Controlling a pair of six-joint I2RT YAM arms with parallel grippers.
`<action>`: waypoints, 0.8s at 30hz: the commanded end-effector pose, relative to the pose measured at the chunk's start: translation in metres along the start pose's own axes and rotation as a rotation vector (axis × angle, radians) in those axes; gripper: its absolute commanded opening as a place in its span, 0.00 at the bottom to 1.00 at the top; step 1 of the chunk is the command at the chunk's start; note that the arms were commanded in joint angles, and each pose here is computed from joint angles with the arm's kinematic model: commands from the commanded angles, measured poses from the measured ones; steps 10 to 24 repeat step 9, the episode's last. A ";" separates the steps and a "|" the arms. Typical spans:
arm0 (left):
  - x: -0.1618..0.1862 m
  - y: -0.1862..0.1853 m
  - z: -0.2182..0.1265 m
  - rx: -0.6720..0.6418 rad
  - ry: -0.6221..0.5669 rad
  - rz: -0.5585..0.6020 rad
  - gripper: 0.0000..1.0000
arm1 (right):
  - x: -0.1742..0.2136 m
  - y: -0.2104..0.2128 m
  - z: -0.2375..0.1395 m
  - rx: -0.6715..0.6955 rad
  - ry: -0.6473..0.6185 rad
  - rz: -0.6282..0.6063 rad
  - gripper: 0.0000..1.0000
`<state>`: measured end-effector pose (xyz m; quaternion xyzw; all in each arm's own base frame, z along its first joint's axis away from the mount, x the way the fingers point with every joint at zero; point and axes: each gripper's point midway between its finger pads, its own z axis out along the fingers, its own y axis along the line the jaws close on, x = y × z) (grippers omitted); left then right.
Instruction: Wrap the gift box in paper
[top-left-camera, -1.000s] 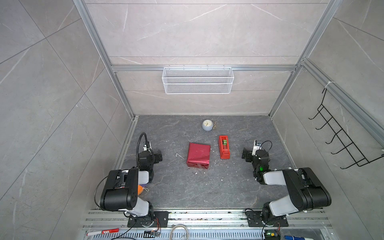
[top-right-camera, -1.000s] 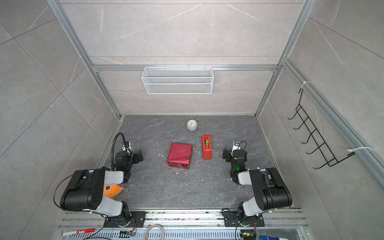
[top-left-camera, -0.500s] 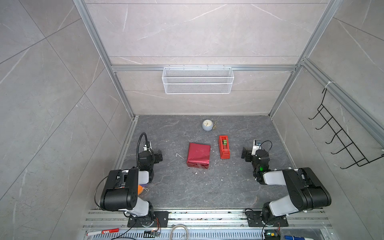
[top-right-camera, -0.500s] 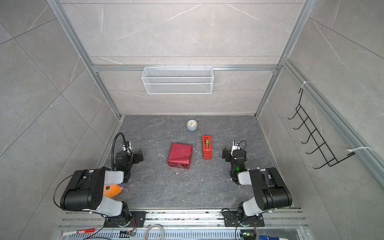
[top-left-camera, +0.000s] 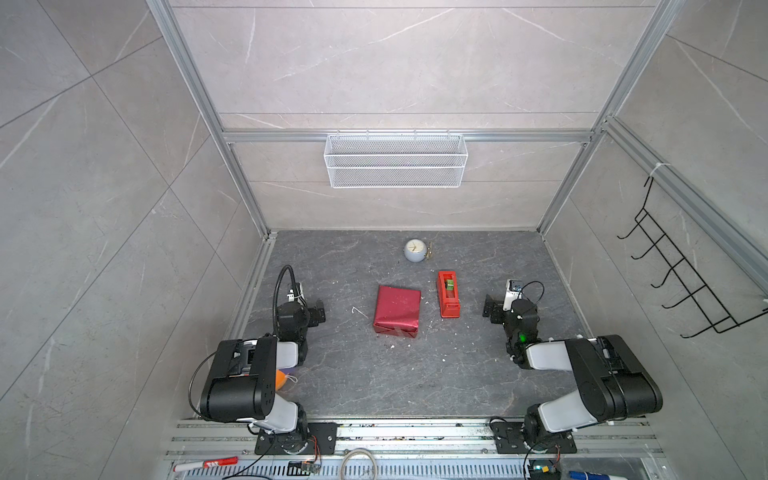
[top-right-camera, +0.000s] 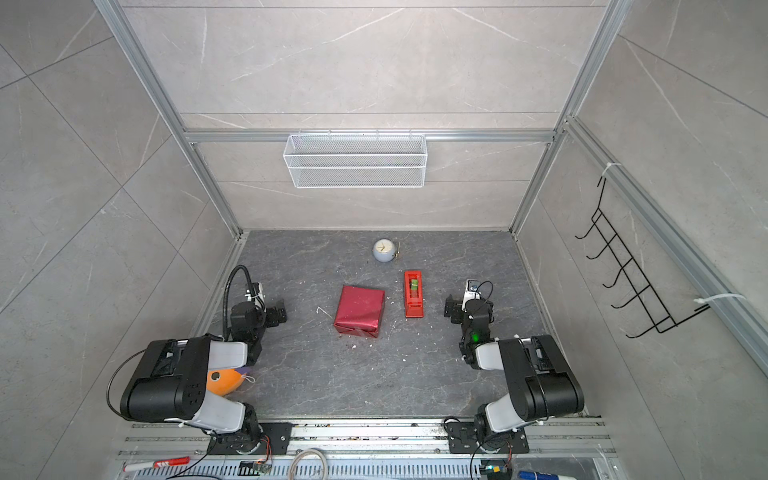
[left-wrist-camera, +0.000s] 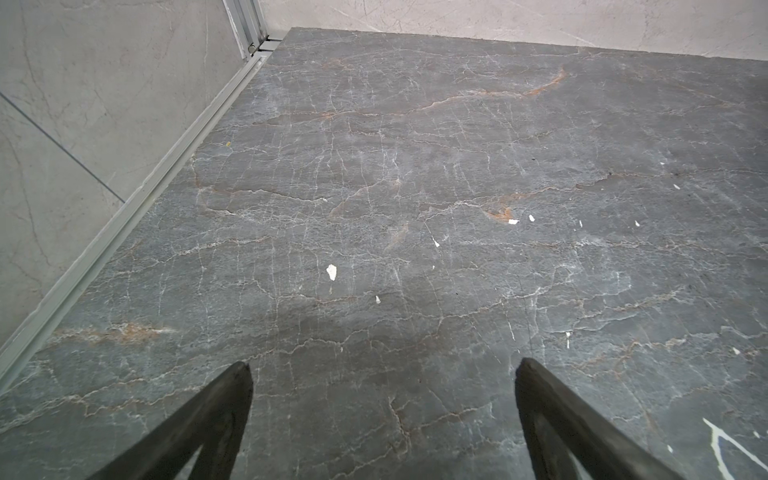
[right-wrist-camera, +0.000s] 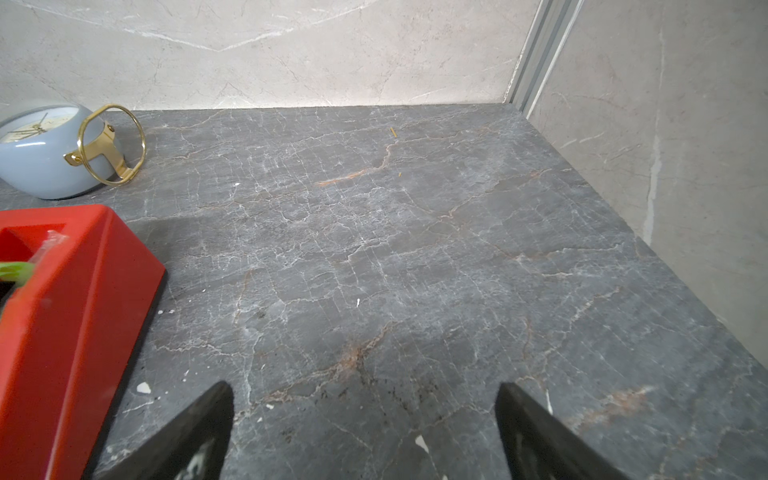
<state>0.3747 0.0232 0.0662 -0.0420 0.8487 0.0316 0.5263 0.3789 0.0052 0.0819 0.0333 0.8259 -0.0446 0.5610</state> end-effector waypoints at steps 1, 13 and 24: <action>-0.022 0.000 0.000 0.004 -0.068 0.014 1.00 | -0.014 0.007 0.001 -0.008 -0.043 -0.029 0.99; -0.021 0.001 0.000 0.004 -0.068 0.012 1.00 | -0.014 0.006 0.001 -0.006 -0.041 -0.028 0.99; -0.021 0.001 0.000 0.004 -0.068 0.012 1.00 | -0.014 0.006 0.001 -0.006 -0.041 -0.028 0.99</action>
